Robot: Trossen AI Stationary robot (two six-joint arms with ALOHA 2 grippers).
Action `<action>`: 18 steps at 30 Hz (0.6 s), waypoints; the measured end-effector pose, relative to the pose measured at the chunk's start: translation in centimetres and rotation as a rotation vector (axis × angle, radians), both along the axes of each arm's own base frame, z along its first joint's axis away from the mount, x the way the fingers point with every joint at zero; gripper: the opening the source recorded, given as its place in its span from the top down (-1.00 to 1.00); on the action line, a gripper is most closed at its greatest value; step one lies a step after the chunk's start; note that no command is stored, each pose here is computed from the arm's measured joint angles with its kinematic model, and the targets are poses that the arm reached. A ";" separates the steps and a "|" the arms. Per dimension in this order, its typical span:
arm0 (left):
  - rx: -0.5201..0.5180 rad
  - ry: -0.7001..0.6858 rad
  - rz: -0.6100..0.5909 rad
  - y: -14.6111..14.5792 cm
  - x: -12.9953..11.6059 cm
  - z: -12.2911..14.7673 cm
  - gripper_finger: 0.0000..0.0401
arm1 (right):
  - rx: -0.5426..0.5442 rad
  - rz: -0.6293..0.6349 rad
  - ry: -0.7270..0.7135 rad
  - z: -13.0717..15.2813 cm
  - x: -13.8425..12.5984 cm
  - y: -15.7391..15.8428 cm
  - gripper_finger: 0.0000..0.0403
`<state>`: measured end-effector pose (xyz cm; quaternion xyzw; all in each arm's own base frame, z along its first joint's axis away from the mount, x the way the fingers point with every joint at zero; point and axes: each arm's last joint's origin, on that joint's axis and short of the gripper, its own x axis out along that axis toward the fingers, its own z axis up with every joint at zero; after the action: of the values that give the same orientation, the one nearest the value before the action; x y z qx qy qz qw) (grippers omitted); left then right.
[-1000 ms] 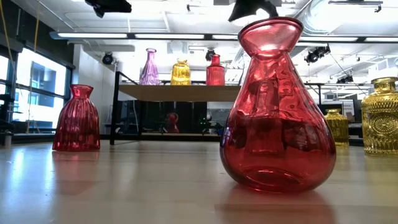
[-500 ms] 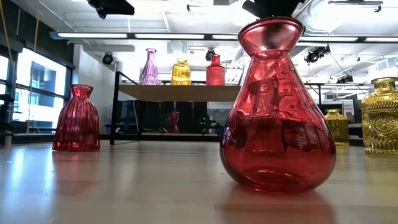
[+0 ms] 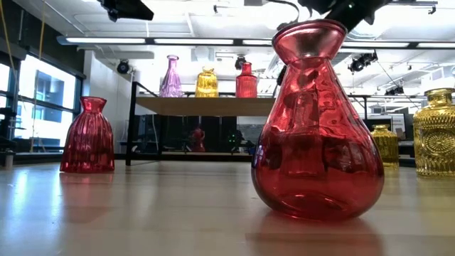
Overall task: Sort vases onto shelf
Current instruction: Adjust the vases on the shelf
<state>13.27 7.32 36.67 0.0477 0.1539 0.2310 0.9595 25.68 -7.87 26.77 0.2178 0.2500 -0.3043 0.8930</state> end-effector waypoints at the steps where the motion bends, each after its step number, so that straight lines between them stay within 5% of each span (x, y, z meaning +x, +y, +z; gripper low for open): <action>1: -0.004 -0.002 0.001 0.0 0.0 0.0 0.64 | -0.005 -0.004 0.003 -0.2 -0.2 -0.2 1.00; 18: -0.001 0.000 0.053 0.1 -0.1 0.0 0.64 | -0.006 -0.077 -0.020 0.2 -3.0 -4.6 1.00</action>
<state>13.20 7.45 36.66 0.0434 0.1553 0.2565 0.9530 22.64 -12.47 26.94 0.2274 0.2314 -0.3370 0.8838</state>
